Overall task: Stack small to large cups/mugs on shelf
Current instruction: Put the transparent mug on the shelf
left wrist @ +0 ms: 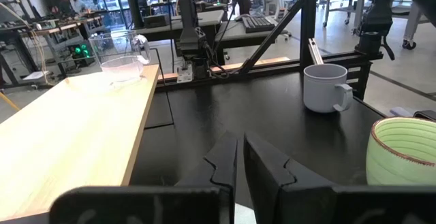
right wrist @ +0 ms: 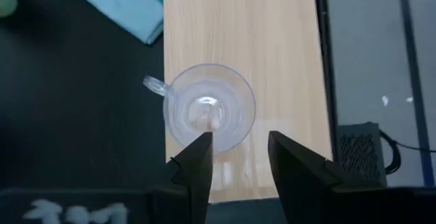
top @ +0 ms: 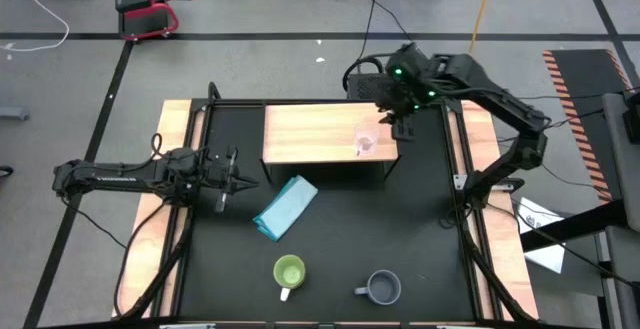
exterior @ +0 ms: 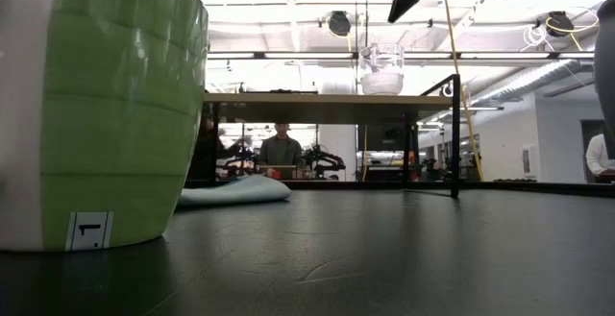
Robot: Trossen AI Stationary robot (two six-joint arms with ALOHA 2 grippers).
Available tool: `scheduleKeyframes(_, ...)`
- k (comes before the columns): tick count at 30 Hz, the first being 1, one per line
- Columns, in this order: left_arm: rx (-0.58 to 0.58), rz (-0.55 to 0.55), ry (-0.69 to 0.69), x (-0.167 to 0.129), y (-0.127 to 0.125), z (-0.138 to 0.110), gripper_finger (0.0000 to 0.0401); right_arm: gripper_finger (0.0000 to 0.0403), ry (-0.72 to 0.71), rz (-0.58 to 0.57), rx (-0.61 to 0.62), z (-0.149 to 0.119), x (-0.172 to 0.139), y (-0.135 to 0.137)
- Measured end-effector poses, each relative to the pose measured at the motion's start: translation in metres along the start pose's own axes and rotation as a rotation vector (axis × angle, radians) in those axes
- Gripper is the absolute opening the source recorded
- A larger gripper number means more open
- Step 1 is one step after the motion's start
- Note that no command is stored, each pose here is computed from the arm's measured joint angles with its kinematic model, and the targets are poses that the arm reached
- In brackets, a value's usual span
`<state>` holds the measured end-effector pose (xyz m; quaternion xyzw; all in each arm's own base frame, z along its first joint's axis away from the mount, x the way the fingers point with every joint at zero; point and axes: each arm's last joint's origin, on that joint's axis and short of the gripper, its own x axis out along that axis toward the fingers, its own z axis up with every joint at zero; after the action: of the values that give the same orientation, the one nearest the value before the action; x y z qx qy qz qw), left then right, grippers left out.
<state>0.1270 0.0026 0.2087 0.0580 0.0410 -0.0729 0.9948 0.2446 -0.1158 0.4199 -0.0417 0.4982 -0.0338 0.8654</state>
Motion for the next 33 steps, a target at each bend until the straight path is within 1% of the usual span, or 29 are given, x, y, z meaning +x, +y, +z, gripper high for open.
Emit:
scheduleKeyframes(6,-0.007,0.0,0.0,0.0,0.0,0.0,0.0031,0.0133,-0.069,-0.027,0.032,-0.01,-0.028,0.009)
scheduleKeyframes(14,-0.007,0.0,-0.001,0.0,0.0,0.0,0.0031,0.0116,-0.11,-0.032,0.042,-0.02,-0.049,0.02)
scheduleKeyframes(22,-0.011,-0.002,-0.001,0.0,0.0,0.0,0.0031,0.0098,-0.172,-0.049,0.037,-0.037,-0.07,0.033)
scheduleKeyframes(26,-0.011,-0.003,0.0,0.0,0.0,0.0,0.0031,0.0073,-0.179,-0.052,0.028,-0.054,-0.073,0.041)
scheduleKeyframes(31,-0.012,-0.005,0.008,0.0,0.0,-0.001,0.0031,0.0015,-0.233,-0.076,0.005,-0.079,-0.074,0.052)
scheduleKeyframes(33,-0.009,-0.005,0.01,0.0,0.0,-0.001,0.0031,0.0005,-0.254,-0.087,-0.016,-0.09,-0.073,0.057)
